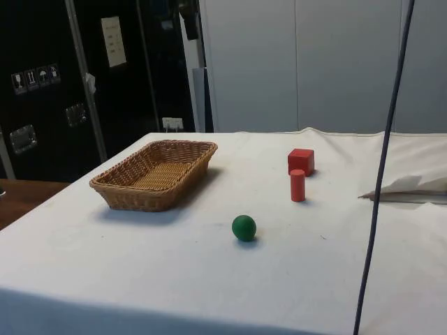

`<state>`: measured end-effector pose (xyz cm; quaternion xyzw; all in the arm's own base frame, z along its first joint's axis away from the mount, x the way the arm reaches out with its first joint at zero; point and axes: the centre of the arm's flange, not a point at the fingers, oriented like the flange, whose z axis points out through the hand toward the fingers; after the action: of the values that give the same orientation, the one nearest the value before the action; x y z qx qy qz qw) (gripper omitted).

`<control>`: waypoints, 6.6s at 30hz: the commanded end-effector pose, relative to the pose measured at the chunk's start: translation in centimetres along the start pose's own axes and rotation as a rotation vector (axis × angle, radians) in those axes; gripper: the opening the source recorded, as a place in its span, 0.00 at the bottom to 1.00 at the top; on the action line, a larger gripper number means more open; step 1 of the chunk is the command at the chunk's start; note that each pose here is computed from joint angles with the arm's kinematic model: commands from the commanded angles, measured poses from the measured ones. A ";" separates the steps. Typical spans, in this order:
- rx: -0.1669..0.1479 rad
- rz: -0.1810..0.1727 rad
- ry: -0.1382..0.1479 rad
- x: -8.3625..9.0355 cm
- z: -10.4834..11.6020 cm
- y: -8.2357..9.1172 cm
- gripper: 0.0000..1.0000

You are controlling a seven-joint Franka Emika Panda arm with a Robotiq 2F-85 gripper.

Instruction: Pick up the object to the left of the cylinder and place it into the basket.

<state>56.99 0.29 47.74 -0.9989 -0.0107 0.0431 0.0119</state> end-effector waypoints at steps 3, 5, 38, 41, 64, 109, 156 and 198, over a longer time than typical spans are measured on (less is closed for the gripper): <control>-0.005 0.005 0.005 -0.5 0.0 0.0 1.00; -0.003 0.003 0.003 -0.6 0.1 -0.1 1.00; -0.023 -0.013 -0.022 -4.2 2.8 -2.6 1.00; -0.021 -0.014 -0.027 -4.8 3.0 -2.8 1.00; -0.047 -0.026 -0.008 -9.6 4.7 -5.6 1.00; -0.073 -0.056 0.207 -12.6 10.6 -10.1 1.00; -0.042 -0.061 0.176 -11.9 25.9 -12.7 1.00; -0.065 -0.058 0.162 -11.7 31.9 -12.8 0.27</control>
<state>42.35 13.50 17.30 -0.9983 -0.0398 -0.0383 -0.0187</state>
